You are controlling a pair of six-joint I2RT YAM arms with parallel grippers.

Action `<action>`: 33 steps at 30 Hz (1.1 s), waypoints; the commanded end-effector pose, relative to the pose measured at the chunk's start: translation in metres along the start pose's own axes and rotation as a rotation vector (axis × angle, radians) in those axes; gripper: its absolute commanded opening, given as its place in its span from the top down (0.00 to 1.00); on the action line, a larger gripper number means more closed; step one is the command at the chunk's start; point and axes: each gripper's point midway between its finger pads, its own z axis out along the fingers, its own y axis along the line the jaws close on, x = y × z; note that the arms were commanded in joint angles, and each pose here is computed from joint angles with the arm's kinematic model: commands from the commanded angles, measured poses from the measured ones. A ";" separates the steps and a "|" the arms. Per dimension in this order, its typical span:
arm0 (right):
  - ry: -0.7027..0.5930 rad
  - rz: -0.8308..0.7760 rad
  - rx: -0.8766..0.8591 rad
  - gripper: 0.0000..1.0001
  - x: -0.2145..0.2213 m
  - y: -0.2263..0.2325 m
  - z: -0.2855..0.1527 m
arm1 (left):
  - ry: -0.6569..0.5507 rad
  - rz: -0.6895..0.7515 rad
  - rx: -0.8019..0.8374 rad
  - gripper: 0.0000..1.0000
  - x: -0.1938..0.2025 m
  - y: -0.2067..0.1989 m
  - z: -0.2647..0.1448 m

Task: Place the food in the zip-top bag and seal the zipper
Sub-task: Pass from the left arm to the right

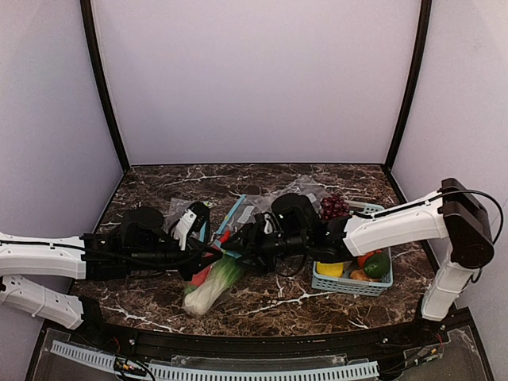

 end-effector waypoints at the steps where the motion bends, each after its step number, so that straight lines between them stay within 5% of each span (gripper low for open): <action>1: 0.018 0.034 0.010 0.42 0.004 -0.002 0.012 | -0.083 0.052 0.021 0.99 -0.027 -0.008 -0.003; 9: -0.020 -0.010 0.017 0.65 -0.007 0.004 0.020 | -0.037 0.050 0.126 0.99 -0.015 -0.025 0.000; 16: -0.031 -0.073 0.021 0.97 -0.009 0.011 0.017 | 0.012 0.025 0.169 0.99 -0.006 -0.032 0.001; 18: -0.055 -0.152 0.022 1.00 -0.011 0.020 0.011 | 0.018 0.003 0.177 0.92 -0.007 -0.034 0.000; 24: -0.106 -0.500 0.024 1.00 -0.019 0.055 -0.009 | 0.007 -0.108 0.066 0.32 -0.030 -0.022 -0.018; 28: -0.069 -0.717 -0.008 1.00 -0.013 0.068 -0.017 | -0.003 -0.179 0.000 0.14 -0.052 -0.015 -0.041; 33: -0.074 -0.975 -0.012 1.00 -0.007 0.072 -0.034 | -0.017 -0.278 -0.104 0.04 -0.071 0.011 -0.066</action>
